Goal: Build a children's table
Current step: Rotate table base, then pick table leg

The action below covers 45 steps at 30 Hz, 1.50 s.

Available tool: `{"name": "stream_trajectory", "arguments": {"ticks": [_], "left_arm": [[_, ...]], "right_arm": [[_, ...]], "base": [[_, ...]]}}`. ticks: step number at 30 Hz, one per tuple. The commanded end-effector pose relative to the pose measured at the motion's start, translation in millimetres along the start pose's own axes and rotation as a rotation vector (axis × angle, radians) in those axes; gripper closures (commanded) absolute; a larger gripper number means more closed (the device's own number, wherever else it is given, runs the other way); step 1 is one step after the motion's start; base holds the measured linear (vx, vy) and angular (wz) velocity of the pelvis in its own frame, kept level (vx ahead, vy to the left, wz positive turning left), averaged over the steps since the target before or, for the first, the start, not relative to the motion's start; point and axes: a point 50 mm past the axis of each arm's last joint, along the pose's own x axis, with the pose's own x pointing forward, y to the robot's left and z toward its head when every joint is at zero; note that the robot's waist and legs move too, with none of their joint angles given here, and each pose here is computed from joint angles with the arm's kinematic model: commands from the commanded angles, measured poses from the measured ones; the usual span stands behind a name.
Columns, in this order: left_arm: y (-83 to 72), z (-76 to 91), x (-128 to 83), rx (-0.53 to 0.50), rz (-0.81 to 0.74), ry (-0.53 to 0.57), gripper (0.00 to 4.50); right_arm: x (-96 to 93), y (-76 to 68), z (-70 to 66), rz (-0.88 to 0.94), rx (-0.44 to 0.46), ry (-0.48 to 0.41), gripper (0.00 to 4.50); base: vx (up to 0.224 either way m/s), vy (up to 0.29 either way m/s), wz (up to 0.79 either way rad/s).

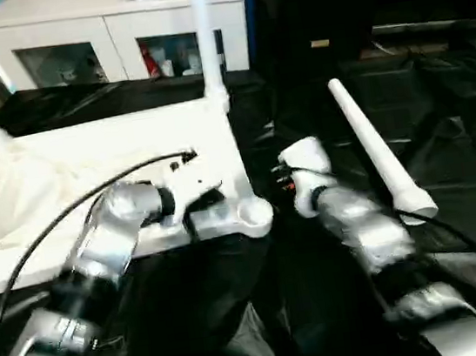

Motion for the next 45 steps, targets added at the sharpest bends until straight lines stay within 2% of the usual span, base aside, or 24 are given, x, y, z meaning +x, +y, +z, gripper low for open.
{"name": "stream_trajectory", "arguments": {"ticks": [1, 2, 3, 4, 5, 6, 7, 8, 11, 13, 14, 15, 16, 17, 20, 23, 25, 27, 28, 30, 32, 37, 41, 45], "left_arm": [[-2.7, 8.6, -7, -0.1, 0.018, -0.12, 4.44], [3.4, 12.9, -7, -0.208, 0.138, -0.222, 4.44], [4.4, 13.3, -7, -0.224, 0.156, -0.235, 4.44], [11.6, 13.1, -8, -0.362, 0.307, -0.316, 4.44], [13.9, 11.2, -9, -0.428, 0.372, -0.336, 4.15], [9.2, 9.8, -9, -0.476, 0.37, -0.349, 4.07], [3.6, 9.2, -7, -0.472, 0.343, -0.338, 4.07], [3.6, 9.2, -7, -0.472, 0.343, -0.338, 4.07], [-9.4, 12.6, -4, -0.386, 0.271, -0.305, 3.63], [-13.0, 15.6, -4, -0.364, 0.248, -0.304, 3.61], [-18.1, 17.1, -5, -0.327, 0.222, -0.282, 3.55], [-19.0, 17.0, -6, -0.324, 0.22, -0.276, 3.55], [-23.7, 16.6, -7, -0.323, 0.218, -0.249, 3.25], [-24.1, 16.6, -8, -0.324, 0.219, -0.247, 3.25], [-26.9, 16.7, -18, -0.309, 0.249, -0.233, 3.12], [-29.6, 22.2, -28, -0.294, 0.218, -0.25, 2.85], [-35.6, 30.2, -36, -0.274, 0.127, -0.281, 2.67], [-37.5, 31.8, -38, -0.27, 0.099, -0.284, 2.46], [-42.9, 33.6, -44, -0.19, 0.045, -0.26, 2.46], [-47.2, 34.8, -48, -0.117, 0.002, -0.234, 2.33], [-47.2, 36.8, -51, -0.09, -0.001, -0.223, 2.24], [-49.4, 40.7, -55, -0.057, -0.036, -0.196, 1.76], [-53.9, 40.6, -57, -0.039, -0.078, -0.171, 1.52], [-52.9, 44.7, -58, -0.018, -0.073, -0.181, 1.14]], "right_arm": [[-10.5, -15.5, 11.2, -0.081, 0.004, -0.026, 0.62], [-14.3, -21.5, 15.3, -0.107, -0.011, -0.017, 0.62], [-14.7, -22.2, 15.9, -0.11, -0.014, -0.015, 0.62], [-17.9, -27.7, 20.4, -0.12, -0.02, 0.001, 0.62], [-19.1, -29.5, 23.3, -0.102, 0.005, 0.004, 0.36], [-20.1, -38.9, 27.2, -0.147, 0.036, 0.02, 0.36], [-20.1, -47.6, 30.4, -0.183, 0.028, 0.035, 0.3], [-20.1, -47.6, 30.4, -0.183, 0.028, 0.035, 0.3], [-20.8, -68.7, 37.2, -0.261, -0.003, 0.057, 0.0], [-20.5, -76.4, 39.4, -0.286, 0.008, 0.066, 0.0], [-20.6, -86.9, 41.0, -0.32, 0.026, 0.089, 0.0], [-20.7, -89.2, 41.3, -0.328, 0.029, 0.095, 0.0], [-22.0, -102.5, 43.5, -0.373, 0.043, 0.134, 0.0], [-22.2, -103.6, 43.7, -0.376, 0.043, 0.137, 0.0], [-23.3, -123.1, 50.4, -0.403, 0.101, 0.192, 0.0], [-22.7, -128.7, 49.5, -0.381, 0.135, 0.257, 0.0], [-23.6, -133.3, 46.2, -0.385, 0.147, 0.314, 0.0], [-23.8, -134.1, 45.6, -0.388, 0.147, 0.325, 0.0], [-23.7, -132.1, 39.2, -0.359, 0.161, 0.401, 0.0], [-25.0, -130.6, 33.3, -0.339, 0.158, 0.489, 0.0], [-26.8, -130.5, 29.5, -0.341, 0.15, 0.565, 0.0], [-29.7, -129.2, 17.5, -0.318, 0.19, 0.628, 0.0], [-32.7, -128.1, 7.6, -0.316, 0.217, 0.672, 0.33], [-35.7, -130.1, 5.0, -0.325, 0.217, 0.699, 0.76]], "base": [[0.0, 0.0, 0.0], [0.0, 0.0, 0.0], [0.0, 0.0, 0.0], [0.0, 0.0, 0.0], [0.0, 0.0, 0.0], [0.0, 0.0, 0.0], [0.0, 0.0, 0.0], [0.0, 0.0, 0.0], [0.0, 0.0, 0.0], [0.0, 0.0, 0.0], [0.0, 0.0, 0.0], [0.0, 0.0, 0.0], [0.0, 0.0, 0.0], [0.0, 0.0, 0.0], [0.0, 0.0, 0.0], [0.0, 0.0, 0.0], [0.0, 0.0, 0.0], [0.0, 0.0, 0.0], [0.0, 0.0, 0.0], [0.0, 0.0, 0.0], [0.0, 0.0, 0.0], [0.0, 0.0, 0.0], [0.0, 0.0, 0.0], [0.0, 0.0, 0.0]]}}
